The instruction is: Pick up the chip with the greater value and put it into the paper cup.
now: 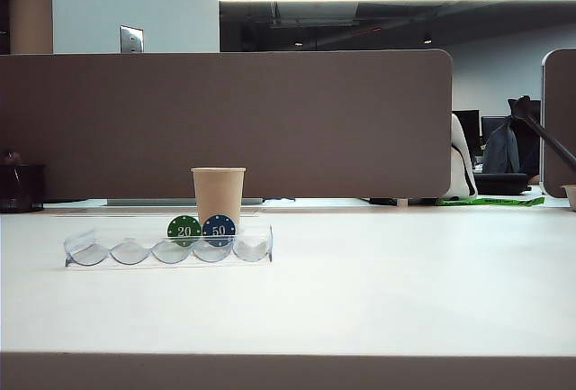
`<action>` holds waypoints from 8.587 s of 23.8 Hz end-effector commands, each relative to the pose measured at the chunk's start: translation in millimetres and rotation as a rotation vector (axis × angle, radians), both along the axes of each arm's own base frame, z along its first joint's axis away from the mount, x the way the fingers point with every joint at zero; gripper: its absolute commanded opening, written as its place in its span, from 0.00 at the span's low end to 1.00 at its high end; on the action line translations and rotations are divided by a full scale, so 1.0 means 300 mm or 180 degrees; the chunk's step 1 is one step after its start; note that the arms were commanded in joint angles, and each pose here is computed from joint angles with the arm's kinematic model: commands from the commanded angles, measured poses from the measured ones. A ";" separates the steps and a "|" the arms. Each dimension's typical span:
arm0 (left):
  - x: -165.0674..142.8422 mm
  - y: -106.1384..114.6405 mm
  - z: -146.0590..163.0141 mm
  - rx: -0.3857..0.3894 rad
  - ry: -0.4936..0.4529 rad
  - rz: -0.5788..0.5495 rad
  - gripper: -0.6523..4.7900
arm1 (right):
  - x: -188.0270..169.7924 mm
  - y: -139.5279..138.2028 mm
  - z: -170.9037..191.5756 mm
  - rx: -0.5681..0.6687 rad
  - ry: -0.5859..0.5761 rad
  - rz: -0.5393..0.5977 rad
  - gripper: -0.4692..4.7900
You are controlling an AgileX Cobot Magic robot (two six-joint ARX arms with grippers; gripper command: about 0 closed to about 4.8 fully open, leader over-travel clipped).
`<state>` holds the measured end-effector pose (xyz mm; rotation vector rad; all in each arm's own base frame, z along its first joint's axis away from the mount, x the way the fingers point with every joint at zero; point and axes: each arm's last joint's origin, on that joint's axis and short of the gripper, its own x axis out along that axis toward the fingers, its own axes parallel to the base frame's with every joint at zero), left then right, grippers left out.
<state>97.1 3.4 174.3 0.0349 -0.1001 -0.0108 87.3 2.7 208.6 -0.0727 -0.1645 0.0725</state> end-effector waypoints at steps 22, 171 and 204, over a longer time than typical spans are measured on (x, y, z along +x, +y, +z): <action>-0.018 -0.030 0.048 0.0084 -0.0014 -0.0978 0.11 | 0.277 0.037 0.547 -0.0211 0.1186 0.0849 0.09; 0.190 -0.110 0.233 0.0254 0.0962 -0.1584 0.11 | 1.063 0.980 0.102 -0.2779 0.2262 0.3959 0.43; 0.190 -0.110 0.233 0.0254 0.0962 -0.1585 0.11 | 1.109 0.982 0.028 -0.2818 0.2284 0.3796 0.42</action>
